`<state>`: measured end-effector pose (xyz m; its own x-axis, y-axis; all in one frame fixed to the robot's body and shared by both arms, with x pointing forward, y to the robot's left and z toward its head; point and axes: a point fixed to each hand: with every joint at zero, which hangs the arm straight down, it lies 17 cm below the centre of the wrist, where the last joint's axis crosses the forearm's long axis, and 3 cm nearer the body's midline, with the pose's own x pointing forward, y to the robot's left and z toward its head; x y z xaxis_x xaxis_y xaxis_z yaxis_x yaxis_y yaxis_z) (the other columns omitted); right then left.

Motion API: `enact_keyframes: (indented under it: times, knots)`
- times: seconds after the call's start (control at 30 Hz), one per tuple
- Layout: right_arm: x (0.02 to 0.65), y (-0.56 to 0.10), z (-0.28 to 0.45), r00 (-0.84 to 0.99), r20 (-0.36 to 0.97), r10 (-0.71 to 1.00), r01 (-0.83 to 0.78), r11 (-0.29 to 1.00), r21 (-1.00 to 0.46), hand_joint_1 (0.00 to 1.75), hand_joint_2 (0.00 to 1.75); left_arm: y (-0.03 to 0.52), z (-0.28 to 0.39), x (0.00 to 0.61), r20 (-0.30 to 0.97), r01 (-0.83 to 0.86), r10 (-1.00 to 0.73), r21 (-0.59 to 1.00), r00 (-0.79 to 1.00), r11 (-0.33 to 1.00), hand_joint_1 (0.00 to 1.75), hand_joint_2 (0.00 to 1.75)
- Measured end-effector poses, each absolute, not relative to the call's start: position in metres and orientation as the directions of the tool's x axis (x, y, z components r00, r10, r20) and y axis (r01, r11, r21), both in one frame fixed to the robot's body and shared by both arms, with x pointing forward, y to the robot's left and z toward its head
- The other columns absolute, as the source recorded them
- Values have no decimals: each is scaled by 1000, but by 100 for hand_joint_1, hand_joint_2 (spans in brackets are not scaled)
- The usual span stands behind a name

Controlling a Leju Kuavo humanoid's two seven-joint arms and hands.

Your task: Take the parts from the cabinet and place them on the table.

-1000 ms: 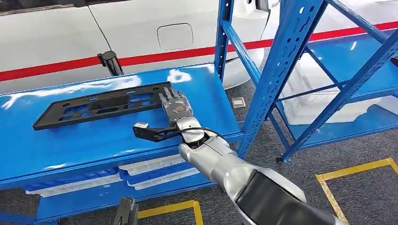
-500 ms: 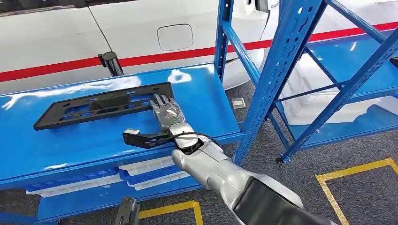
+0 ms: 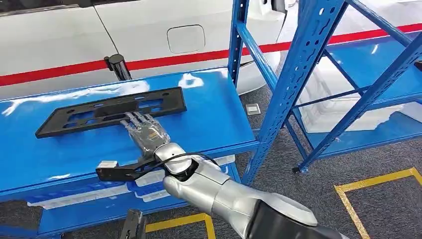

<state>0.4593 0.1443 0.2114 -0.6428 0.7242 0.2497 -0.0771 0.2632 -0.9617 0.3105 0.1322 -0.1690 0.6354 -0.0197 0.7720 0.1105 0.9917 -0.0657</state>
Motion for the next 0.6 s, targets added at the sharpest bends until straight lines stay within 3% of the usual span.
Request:
enact_keyframes:
  times: [0.6]
  knots:
    - [428, 170, 219, -722, 219, 657, -64, 252, -966, 0, 175, 139, -164, 315, 807, 101, -46, -18, 589, 995, 0, 0]
